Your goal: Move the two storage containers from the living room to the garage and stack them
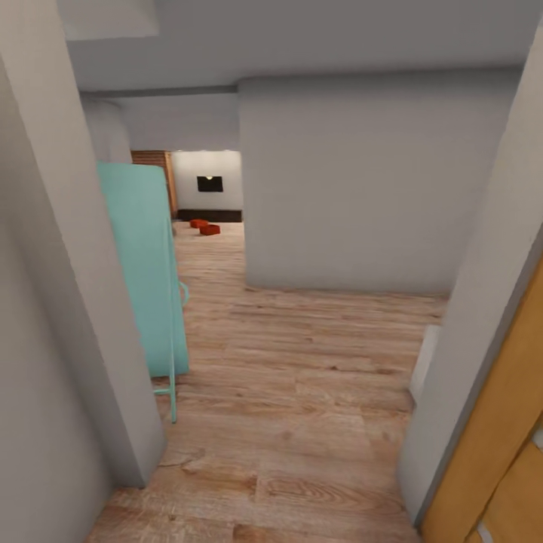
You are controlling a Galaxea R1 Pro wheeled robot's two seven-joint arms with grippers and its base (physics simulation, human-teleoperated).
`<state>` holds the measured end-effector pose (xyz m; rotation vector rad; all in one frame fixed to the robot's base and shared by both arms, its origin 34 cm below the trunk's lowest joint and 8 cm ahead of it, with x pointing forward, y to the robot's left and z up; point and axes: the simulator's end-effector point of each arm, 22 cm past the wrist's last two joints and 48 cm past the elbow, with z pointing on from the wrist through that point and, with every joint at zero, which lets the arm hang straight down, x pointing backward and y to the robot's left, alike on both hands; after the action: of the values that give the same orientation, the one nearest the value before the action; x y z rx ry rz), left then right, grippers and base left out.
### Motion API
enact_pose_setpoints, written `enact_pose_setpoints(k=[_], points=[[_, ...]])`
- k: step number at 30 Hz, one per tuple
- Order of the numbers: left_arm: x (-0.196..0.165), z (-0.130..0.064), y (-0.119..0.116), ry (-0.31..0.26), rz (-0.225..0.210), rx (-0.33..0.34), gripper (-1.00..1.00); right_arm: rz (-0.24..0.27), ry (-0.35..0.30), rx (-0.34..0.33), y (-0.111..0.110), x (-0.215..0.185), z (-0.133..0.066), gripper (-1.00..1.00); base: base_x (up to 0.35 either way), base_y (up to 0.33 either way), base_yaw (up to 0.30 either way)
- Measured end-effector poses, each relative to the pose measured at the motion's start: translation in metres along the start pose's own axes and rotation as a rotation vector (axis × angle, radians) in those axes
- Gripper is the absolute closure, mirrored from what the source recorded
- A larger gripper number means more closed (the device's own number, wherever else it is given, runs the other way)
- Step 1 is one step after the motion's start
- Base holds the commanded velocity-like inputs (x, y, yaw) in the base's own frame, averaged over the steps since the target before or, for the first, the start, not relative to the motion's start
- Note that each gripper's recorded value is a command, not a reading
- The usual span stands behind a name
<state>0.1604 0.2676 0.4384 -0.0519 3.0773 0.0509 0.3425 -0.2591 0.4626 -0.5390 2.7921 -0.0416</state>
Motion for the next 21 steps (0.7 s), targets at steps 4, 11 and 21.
enact_pose_setpoints(k=[4,11,21], points=[[0.0001,0.0000,0.0000,0.000,0.000,0.000,-1.00,-0.001,0.000,0.000,0.0000,0.0000,0.0000,-1.00,0.322,-0.050,0.047],[0.0004,0.0000,0.0011,0.002,-0.001,-0.001,-1.00,-0.001,0.000,0.000,0.0000,0.0000,0.0000,-1.00,0.323,-0.006,0.005],[0.0020,0.0000,0.0024,0.008,-0.037,-0.005,-1.00,-0.002,0.000,0.000,0.0000,0.0000,0.0000,-1.00,0.323,0.000,0.000]])
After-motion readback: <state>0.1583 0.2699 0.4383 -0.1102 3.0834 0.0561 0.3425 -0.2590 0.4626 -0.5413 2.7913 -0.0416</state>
